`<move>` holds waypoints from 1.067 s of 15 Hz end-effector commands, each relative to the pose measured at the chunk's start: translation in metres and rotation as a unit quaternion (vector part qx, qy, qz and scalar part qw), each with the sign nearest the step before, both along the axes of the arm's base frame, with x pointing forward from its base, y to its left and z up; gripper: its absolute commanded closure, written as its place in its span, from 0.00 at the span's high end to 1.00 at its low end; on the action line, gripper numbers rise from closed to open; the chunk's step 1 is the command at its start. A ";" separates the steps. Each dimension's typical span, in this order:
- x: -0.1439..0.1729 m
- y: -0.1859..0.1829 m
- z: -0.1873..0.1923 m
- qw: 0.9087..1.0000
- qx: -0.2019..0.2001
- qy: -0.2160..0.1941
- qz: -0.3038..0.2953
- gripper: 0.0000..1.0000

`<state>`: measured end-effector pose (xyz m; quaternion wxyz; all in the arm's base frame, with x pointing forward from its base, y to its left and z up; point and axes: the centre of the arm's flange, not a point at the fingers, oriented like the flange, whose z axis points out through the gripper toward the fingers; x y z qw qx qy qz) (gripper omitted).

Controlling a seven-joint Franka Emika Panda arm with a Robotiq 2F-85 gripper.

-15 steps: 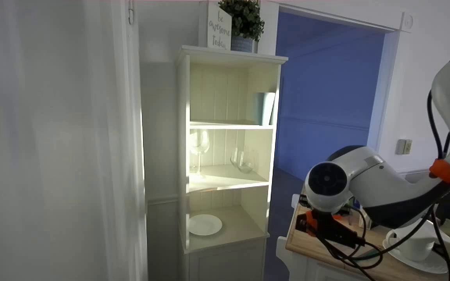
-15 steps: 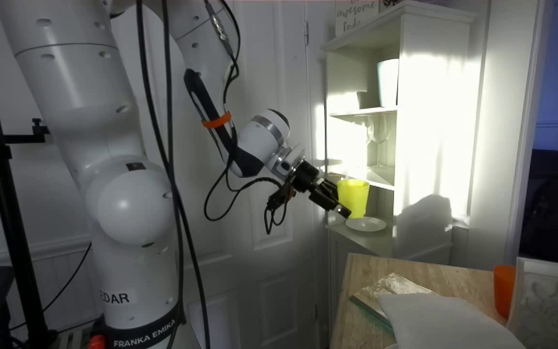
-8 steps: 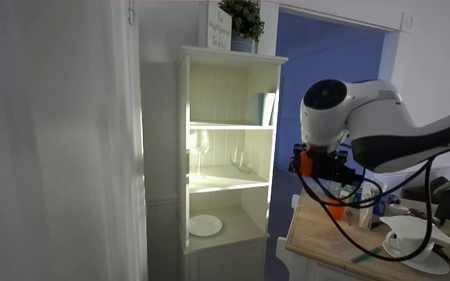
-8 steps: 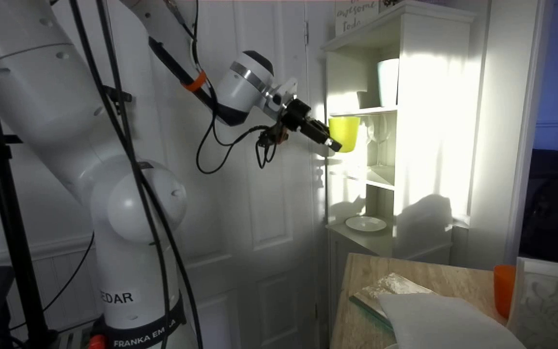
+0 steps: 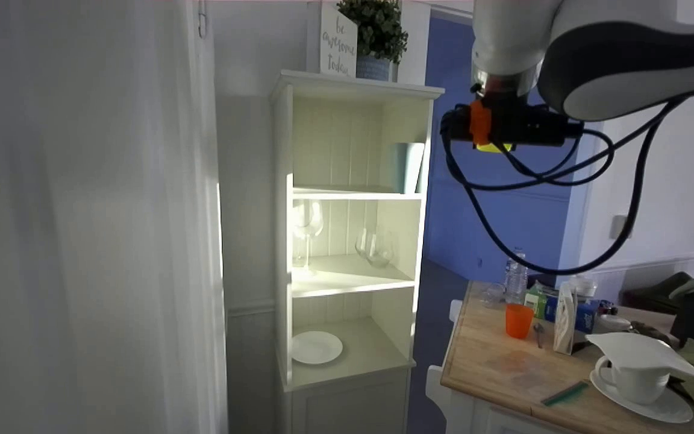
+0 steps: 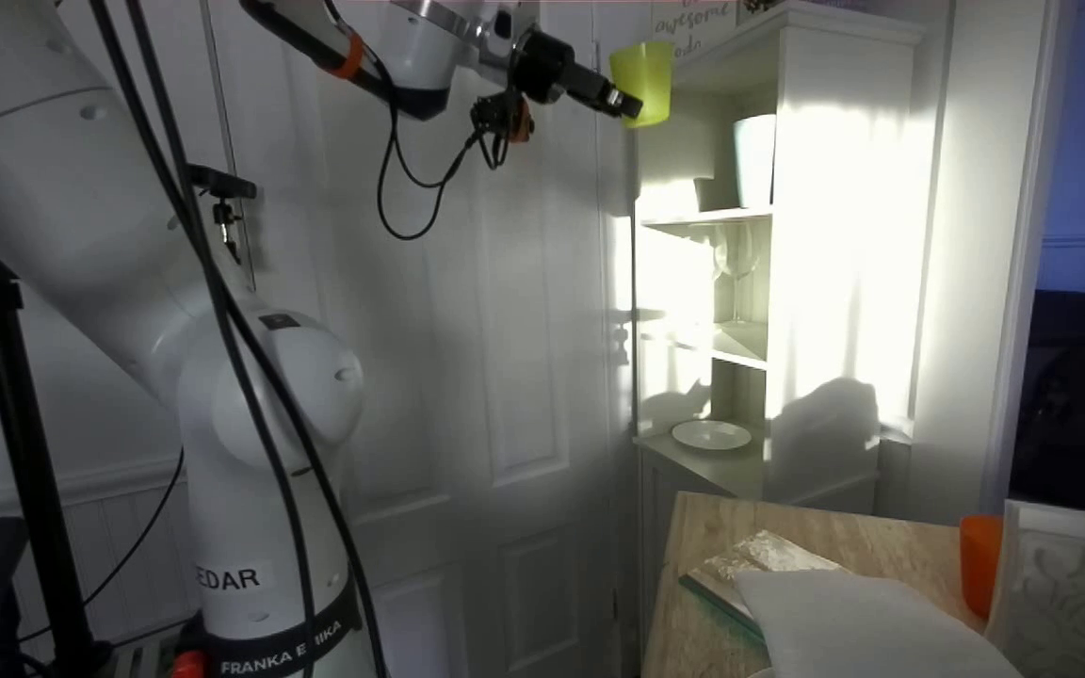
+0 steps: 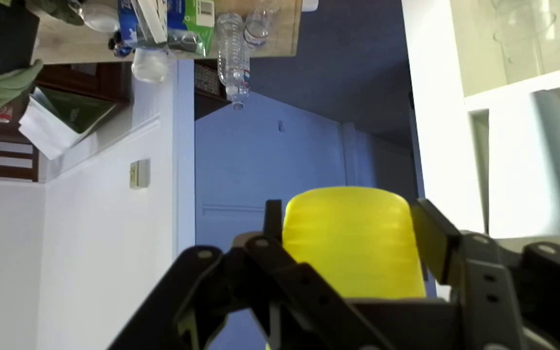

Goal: Put the yellow cup on top of the cabinet on the left

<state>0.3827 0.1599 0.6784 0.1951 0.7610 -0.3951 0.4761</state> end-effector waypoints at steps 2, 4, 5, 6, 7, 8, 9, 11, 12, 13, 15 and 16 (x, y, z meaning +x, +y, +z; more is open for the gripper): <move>0.015 -0.002 0.081 1.000 0.001 -0.004 0.002 0.42; 0.000 -0.006 0.064 1.000 -0.004 -0.013 0.004 0.67; 0.003 -0.007 0.069 1.000 -0.003 -0.014 0.005 0.67; 0.005 -0.007 0.071 1.000 -0.002 -0.013 0.005 0.67; 0.008 -0.006 0.069 1.000 -0.002 -0.011 0.005 0.67; 0.010 -0.006 0.068 1.000 -0.002 -0.009 0.005 0.67; 0.011 -0.006 0.066 1.000 -0.003 -0.008 0.005 0.67; 0.012 -0.006 0.066 1.000 -0.003 -0.007 0.005 0.67; 0.012 -0.006 0.066 1.000 -0.002 -0.007 0.005 0.67; 0.012 -0.006 0.067 1.000 -0.002 -0.008 0.005 0.42; 0.029 0.004 0.084 1.000 -0.008 0.009 0.027 0.42; 0.035 0.008 0.090 0.999 -0.012 0.016 0.039 0.42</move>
